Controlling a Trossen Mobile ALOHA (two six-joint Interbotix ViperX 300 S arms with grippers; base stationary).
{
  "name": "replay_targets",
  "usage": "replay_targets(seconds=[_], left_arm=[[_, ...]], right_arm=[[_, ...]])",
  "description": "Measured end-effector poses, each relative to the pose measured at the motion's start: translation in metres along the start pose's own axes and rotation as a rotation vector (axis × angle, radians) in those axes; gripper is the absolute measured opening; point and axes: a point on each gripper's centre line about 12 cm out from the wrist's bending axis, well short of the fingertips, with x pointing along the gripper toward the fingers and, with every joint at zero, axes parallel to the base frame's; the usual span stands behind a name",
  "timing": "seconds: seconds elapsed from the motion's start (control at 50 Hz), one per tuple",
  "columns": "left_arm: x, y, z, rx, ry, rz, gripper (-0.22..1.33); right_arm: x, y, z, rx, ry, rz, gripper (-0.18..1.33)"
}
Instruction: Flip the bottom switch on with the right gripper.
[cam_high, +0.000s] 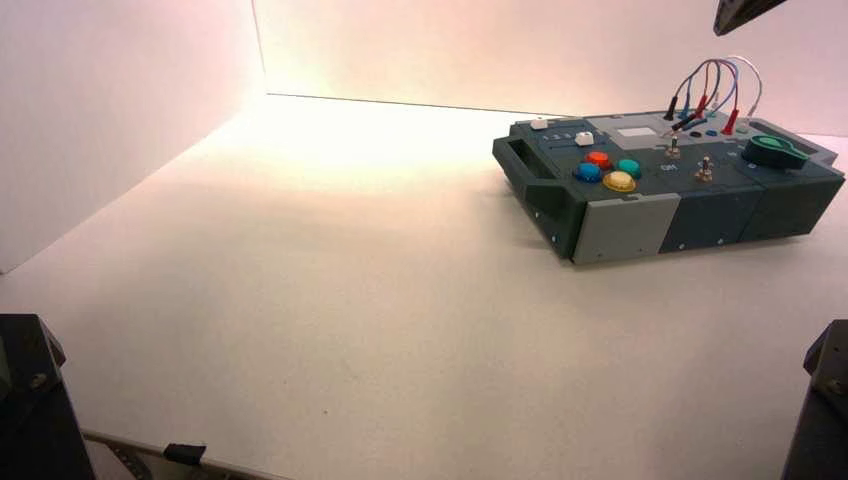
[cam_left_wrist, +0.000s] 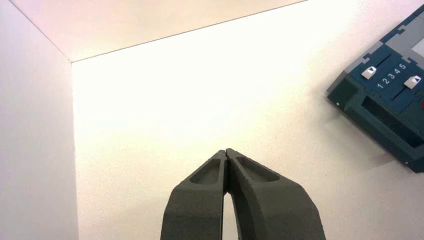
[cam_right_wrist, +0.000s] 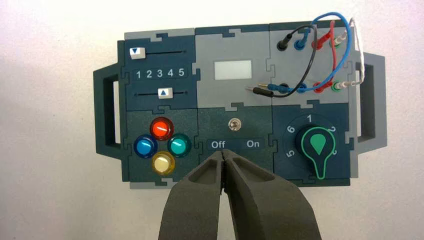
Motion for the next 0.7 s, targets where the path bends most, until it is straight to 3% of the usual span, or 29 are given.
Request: replay_targets(seconds=[0.46,0.7], left_arm=[[0.000,0.000,0.000,0.000,0.000,0.000,-0.16],[0.000,-0.001,-0.002,-0.010,0.015,-0.009,-0.17]], right_arm=[[0.001,0.007,-0.003,-0.019,0.025,0.015,-0.14],[0.003,0.011,-0.012,-0.026,0.049,0.023,-0.14]])
